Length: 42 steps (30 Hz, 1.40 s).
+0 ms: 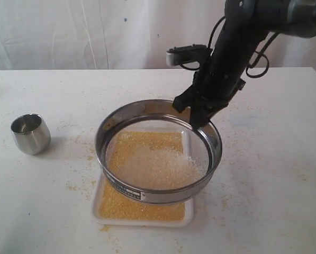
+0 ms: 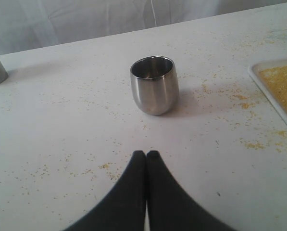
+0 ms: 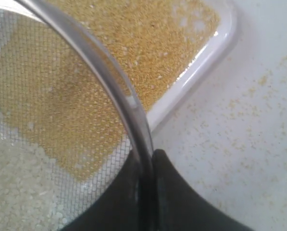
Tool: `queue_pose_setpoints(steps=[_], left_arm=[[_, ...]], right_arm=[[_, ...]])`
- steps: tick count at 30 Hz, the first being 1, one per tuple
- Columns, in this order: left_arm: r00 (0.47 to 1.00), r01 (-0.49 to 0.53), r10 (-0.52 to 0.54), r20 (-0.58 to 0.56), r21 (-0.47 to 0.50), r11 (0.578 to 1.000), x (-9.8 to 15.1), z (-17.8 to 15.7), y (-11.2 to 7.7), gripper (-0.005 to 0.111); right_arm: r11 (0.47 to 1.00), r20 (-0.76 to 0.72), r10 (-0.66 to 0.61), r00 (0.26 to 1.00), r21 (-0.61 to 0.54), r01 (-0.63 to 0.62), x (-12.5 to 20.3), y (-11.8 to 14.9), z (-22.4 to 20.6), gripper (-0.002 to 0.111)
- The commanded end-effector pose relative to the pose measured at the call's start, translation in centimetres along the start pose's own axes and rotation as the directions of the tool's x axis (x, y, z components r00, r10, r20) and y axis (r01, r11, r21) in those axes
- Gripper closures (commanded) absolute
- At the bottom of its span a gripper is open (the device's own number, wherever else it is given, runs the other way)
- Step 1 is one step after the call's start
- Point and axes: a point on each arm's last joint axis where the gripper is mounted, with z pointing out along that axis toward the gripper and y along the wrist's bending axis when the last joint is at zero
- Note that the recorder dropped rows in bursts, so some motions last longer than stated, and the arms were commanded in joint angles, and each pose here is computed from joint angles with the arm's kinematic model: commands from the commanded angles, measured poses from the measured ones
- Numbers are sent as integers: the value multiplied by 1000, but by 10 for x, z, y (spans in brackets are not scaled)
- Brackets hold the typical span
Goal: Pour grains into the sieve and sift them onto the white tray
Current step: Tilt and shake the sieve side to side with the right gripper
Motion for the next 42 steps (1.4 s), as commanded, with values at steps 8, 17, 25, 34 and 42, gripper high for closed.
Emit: queue_pose_setpoints(steps=[8,17,25,34,42], left_arm=[[1000,7,-7,-1,-2,1000,1,0,0,107],[1000,7,-7,-1,-2,1000,1,0,0,107],[1000,7,-7,-1,-2,1000,1,0,0,107],[1000,7,-7,-1,-2,1000,1,0,0,107],[1000,7,-7,-1,-2,1000,1,0,0,107]], right_arm=[[995,-69,-71,995,62,75,1,4,11,108],[996,-26,82,996,31,-81,-4,7,14,108],[957,196,250,948,97,-272,-20,-12,7,108],[985,114,110,987,120,-123,-13,-19,14,108],[997,-43,-43,998,-60,41,2,-3,21,108]])
